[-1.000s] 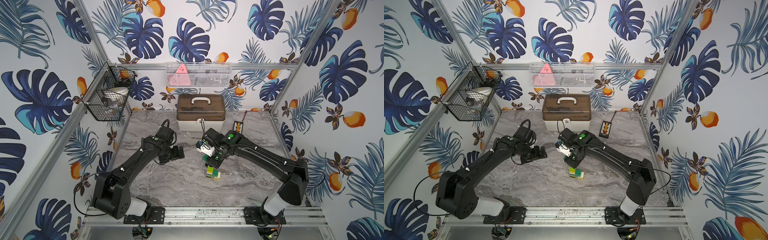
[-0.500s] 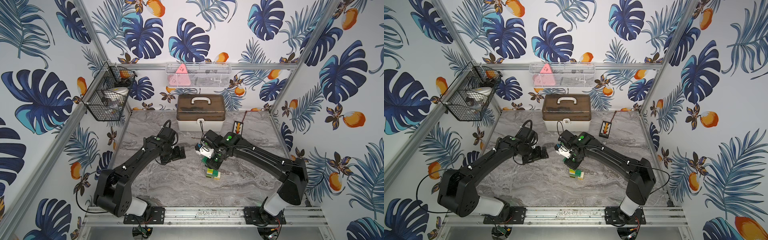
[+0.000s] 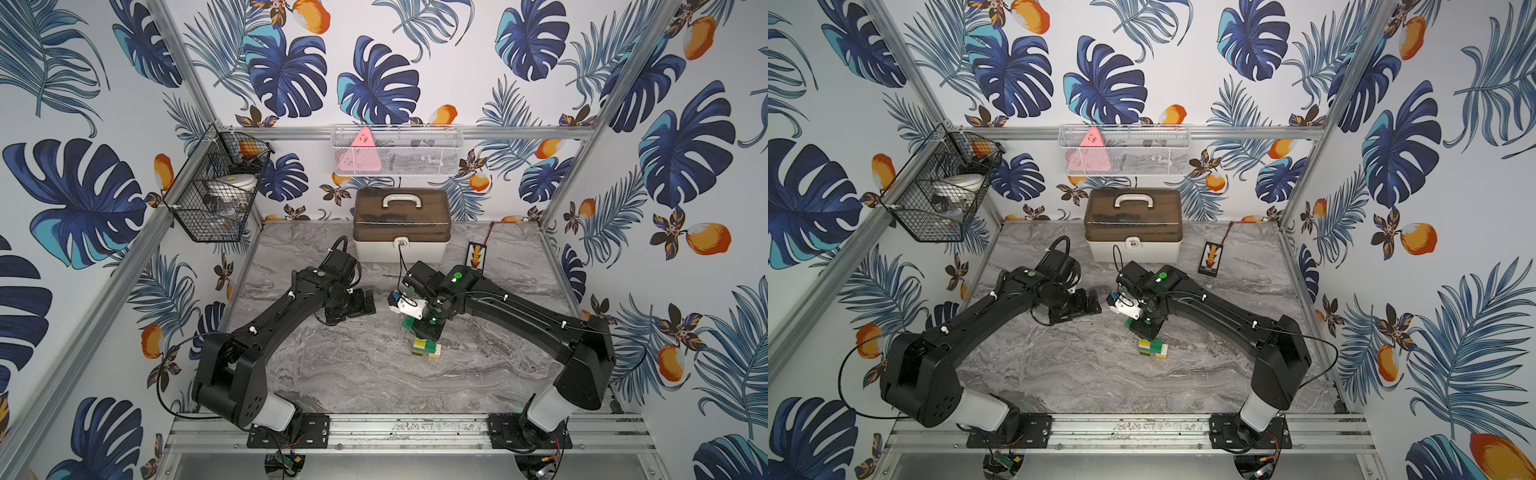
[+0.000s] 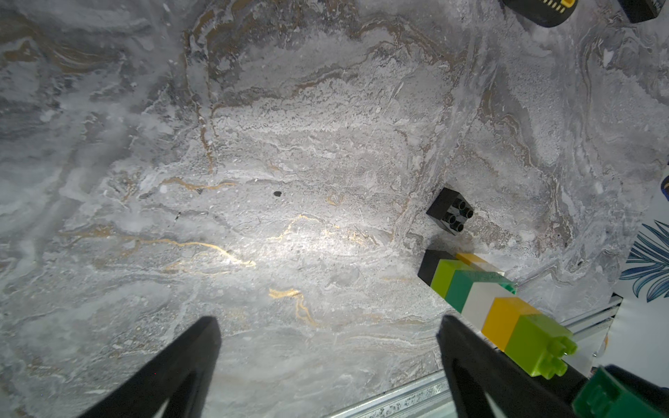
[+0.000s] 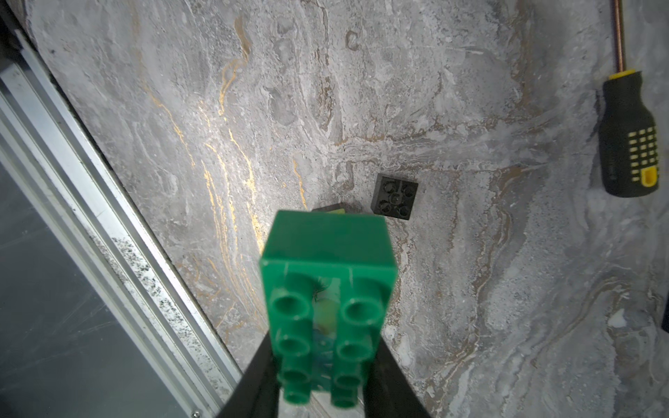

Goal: Assemble a giraffe with lego
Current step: Pick up the lego brick from the center of the board.

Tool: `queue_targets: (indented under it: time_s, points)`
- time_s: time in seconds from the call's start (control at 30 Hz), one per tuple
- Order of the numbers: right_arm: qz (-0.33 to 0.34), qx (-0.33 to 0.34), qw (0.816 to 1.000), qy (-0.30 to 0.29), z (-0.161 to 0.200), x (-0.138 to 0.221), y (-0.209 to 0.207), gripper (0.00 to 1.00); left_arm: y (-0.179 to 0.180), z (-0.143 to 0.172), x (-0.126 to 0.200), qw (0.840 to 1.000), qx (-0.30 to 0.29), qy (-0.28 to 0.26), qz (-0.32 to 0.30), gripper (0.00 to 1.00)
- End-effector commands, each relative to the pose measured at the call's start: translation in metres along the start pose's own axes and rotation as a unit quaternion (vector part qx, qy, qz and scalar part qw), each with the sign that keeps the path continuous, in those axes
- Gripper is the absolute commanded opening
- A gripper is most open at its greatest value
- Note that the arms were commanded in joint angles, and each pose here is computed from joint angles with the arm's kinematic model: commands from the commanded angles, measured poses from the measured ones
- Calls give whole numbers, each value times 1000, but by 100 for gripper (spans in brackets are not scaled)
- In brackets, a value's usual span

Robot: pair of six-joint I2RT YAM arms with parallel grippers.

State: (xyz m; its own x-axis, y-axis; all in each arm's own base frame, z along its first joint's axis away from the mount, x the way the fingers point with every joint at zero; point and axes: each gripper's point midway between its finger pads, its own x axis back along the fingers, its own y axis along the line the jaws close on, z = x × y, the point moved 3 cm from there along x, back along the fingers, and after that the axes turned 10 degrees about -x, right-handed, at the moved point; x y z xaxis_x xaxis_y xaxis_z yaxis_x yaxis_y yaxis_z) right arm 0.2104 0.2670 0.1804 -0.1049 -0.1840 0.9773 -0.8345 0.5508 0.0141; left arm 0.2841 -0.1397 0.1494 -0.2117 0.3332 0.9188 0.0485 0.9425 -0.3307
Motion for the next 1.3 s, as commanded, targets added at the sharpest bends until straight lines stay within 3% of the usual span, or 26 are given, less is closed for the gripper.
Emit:
queue_targets:
  time_s: [0.0,0.3,0.53,0.77,1.13,1.27]
  points:
    - [16,29,999,-10,0,3,-5,22,-1,3,0,1000,-4,7,1,99]
    - [1,53,998,-15,3,9,-3,23,-7,5,-3,1000,-2,10,16,99]
    - [-12,66,998,-18,7,13,1,24,-33,8,-10,992,17,8,127,99]
    - [-26,56,998,-28,11,18,1,24,-66,13,-12,951,57,8,304,96]
    - [-87,31,994,-54,11,32,10,25,-93,15,28,898,43,-44,436,82]
    - [-99,25,993,-62,6,36,12,25,-105,15,37,891,21,-44,451,76]
